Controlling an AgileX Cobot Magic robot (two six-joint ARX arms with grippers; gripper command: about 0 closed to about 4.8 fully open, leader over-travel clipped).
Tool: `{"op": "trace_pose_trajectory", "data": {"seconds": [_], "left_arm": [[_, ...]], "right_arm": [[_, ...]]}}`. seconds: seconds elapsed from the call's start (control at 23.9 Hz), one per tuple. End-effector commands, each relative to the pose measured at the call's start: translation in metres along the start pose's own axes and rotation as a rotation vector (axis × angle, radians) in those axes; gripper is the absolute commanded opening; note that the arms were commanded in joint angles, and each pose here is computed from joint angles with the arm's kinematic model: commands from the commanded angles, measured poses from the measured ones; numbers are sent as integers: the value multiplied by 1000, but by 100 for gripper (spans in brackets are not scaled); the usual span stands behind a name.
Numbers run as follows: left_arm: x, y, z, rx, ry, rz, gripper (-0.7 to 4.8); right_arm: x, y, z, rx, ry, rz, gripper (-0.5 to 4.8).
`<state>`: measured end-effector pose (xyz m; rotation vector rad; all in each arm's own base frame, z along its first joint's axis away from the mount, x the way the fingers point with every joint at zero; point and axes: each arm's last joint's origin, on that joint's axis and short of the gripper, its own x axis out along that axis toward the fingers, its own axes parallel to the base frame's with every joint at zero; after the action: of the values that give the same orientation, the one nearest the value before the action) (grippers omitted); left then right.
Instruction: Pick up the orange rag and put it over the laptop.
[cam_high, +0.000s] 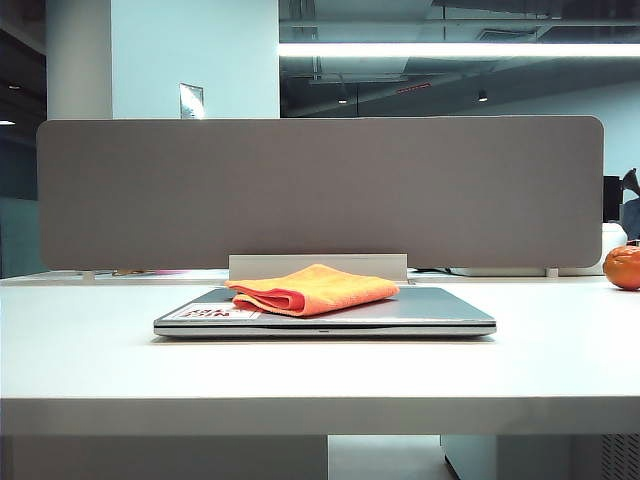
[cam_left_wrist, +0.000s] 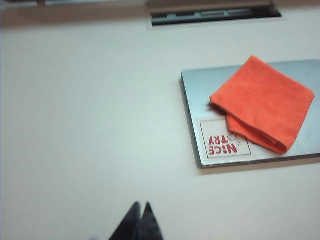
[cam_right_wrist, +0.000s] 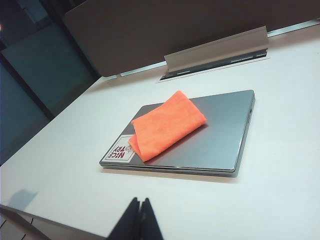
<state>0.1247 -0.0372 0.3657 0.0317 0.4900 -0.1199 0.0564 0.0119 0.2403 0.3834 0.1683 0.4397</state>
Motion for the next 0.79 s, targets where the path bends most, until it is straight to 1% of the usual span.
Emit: {"op": "trace_pose_trajectory", "data": {"seconds": [0.04,0.17,0.29,0.33,0.46,0.58,0.63,0.67,0.79], "left_arm": [[1,1,-21,-43,-49,-38,-6],[-3,4,-43,-48,-81,-37,-6],[-7,6,-55,-48,-86,-38,-6],[-8,6,-59,-46,-77,-38,-6],[-14,9,-73,-33,4,-28,-6],[-15,10,-77,-21,40,-24,-6],[-15,10,-76,-4,36,-24,-6],[-15,9,-76,-3,29,-25,-6],[-10,10,-73,-14,-38,24,-6]], "right_arm": [[-1,1,2,-12,-18,6,-5],[-1,1,2,-11,-17,6,-5],[-1,1,2,-12,-18,6,-5],[-1,1,2,-12,-18,6,-5],[-1,1,2,-12,-18,6,-5],[-1,1,2,-12,-18,6,-5],[-1,1,2,-12,-18,6,-5],[-1,1,2,-12,-18,6,-5],[-1,1,2,-12,-18,7,-5]]}}
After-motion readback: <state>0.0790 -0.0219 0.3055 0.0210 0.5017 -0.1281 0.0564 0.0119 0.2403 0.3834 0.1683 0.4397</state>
